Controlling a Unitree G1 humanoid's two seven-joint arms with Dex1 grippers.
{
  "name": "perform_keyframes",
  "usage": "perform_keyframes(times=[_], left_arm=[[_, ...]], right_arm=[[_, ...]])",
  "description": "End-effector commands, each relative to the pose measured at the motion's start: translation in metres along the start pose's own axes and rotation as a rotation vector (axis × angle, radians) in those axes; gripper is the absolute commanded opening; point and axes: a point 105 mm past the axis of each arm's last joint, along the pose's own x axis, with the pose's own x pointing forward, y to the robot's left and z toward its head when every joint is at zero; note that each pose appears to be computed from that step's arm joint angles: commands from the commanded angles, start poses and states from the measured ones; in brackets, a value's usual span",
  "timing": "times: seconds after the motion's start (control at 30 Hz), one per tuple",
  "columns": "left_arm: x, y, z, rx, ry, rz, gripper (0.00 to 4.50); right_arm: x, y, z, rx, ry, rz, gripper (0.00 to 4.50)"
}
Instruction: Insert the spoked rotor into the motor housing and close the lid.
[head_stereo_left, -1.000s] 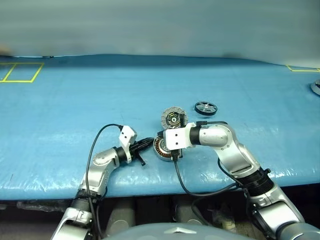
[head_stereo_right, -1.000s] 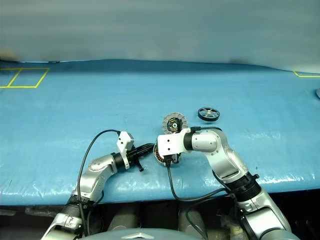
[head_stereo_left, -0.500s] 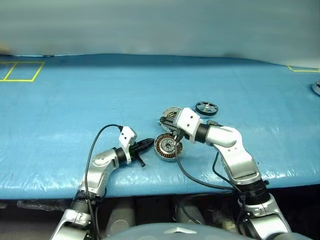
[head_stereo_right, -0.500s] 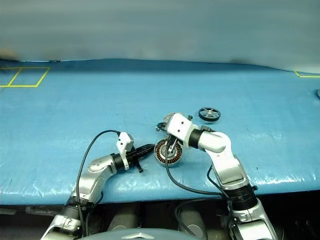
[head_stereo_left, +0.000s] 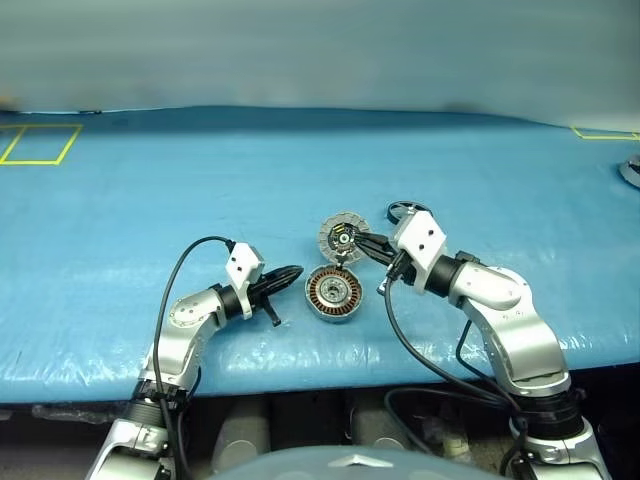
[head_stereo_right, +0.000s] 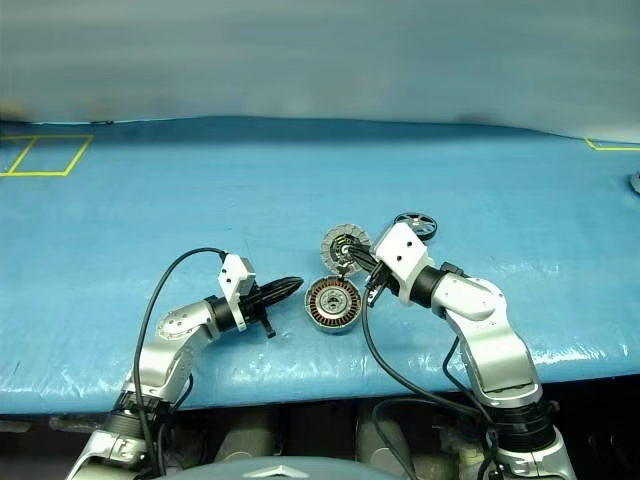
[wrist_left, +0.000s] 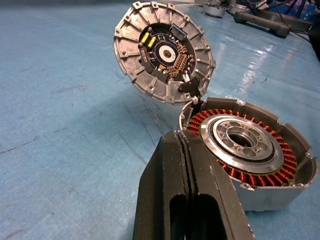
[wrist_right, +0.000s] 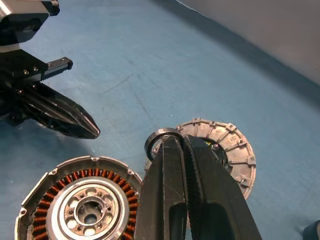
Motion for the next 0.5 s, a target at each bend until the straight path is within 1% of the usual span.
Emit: perform_keyframes(times=[0.03, 0.2, 0.33, 0.43, 0.5], left_arm=[[0.000, -0.004, 0.010, 0.047, -0.028, -0.012, 0.00], [-0.001, -0.004, 0.009, 0.044, -0.023, -0.006, 0.00], [0.000, -0.004, 0.007, 0.040, -0.018, -0.002, 0.00], [0.001, -0.005, 0.006, 0.037, -0.016, 0.001, 0.00], [0.001, -0.005, 0.005, 0.034, -0.014, 0.006, 0.00]], right_arm=[[0.001, 0.017, -0.001, -0.086, 0.042, 0.070, 0.03], [0.014, 0.034, -0.012, -0.250, 0.129, 0.164, 0.03], [0.020, 0.042, -0.017, -0.408, 0.177, 0.237, 0.03], [0.022, 0.045, -0.018, -0.493, 0.196, 0.293, 0.03], [0.025, 0.043, -0.015, -0.554, 0.197, 0.316, 0.50]])
